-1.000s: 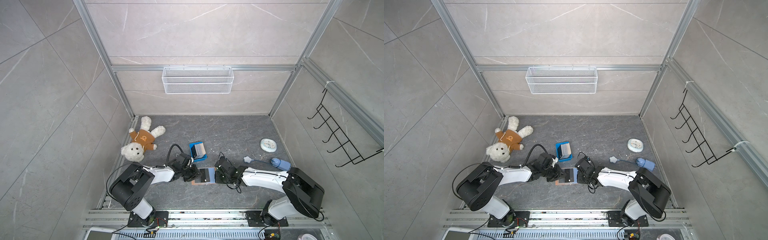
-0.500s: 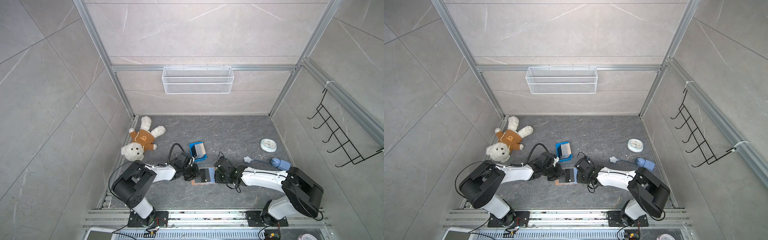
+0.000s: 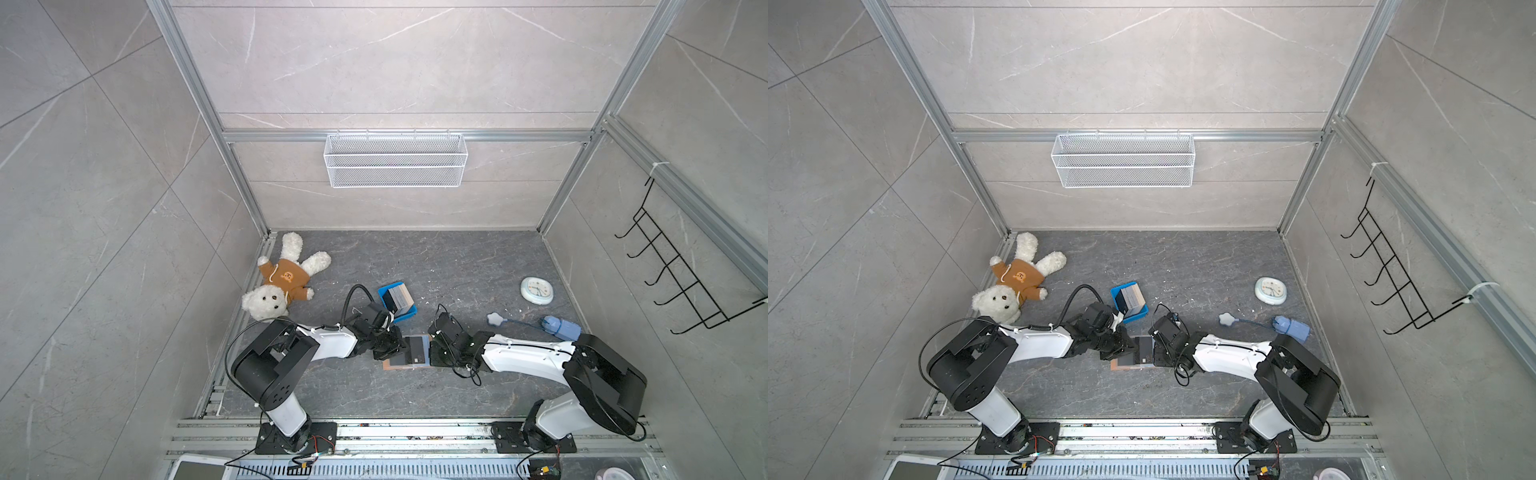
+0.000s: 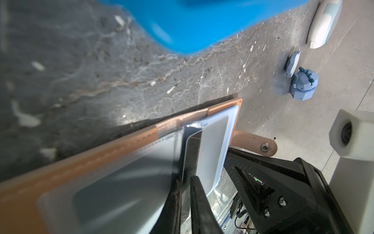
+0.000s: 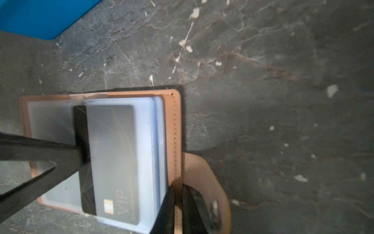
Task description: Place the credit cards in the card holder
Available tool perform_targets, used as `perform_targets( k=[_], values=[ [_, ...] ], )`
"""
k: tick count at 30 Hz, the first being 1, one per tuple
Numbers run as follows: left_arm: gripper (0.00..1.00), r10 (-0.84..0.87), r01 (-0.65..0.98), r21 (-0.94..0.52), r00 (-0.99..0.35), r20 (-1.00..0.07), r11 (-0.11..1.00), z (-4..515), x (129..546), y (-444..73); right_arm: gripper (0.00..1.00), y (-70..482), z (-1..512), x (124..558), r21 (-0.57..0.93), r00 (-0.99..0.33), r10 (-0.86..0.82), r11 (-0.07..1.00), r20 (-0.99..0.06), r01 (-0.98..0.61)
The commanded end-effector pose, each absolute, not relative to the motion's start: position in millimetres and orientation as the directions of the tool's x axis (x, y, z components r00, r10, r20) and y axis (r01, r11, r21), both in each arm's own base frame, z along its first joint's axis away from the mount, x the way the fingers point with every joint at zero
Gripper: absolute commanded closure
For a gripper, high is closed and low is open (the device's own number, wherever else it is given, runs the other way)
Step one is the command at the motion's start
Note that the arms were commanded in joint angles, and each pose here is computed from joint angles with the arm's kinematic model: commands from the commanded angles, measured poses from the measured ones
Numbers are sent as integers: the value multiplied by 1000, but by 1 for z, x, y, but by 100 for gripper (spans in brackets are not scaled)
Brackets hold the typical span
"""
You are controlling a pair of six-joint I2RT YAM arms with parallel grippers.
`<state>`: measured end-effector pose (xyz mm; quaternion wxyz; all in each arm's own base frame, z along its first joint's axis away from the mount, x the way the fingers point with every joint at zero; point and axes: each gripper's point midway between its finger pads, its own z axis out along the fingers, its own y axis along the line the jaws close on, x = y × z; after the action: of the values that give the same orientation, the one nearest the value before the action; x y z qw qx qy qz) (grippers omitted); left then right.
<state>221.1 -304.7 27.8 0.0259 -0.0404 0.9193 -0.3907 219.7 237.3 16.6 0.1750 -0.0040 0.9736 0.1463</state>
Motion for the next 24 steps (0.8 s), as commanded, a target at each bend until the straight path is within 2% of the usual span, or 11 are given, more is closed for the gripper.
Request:
perform_targets(
  k=[1,19,24],
  values=[
    [86,-77,-31,-723,-997,-31,690,30,224,-312,88,223,-5,205,209,-959,19,977,-284,-42],
    [87,-64,-7,-738,-997,-49,675,34,224,-322,88,224,-7,205,210,-959,21,977,-284,-41],
    [87,-70,-11,-697,-996,-57,717,28,219,-309,88,223,-5,205,214,-957,30,976,-289,-34]
  ],
)
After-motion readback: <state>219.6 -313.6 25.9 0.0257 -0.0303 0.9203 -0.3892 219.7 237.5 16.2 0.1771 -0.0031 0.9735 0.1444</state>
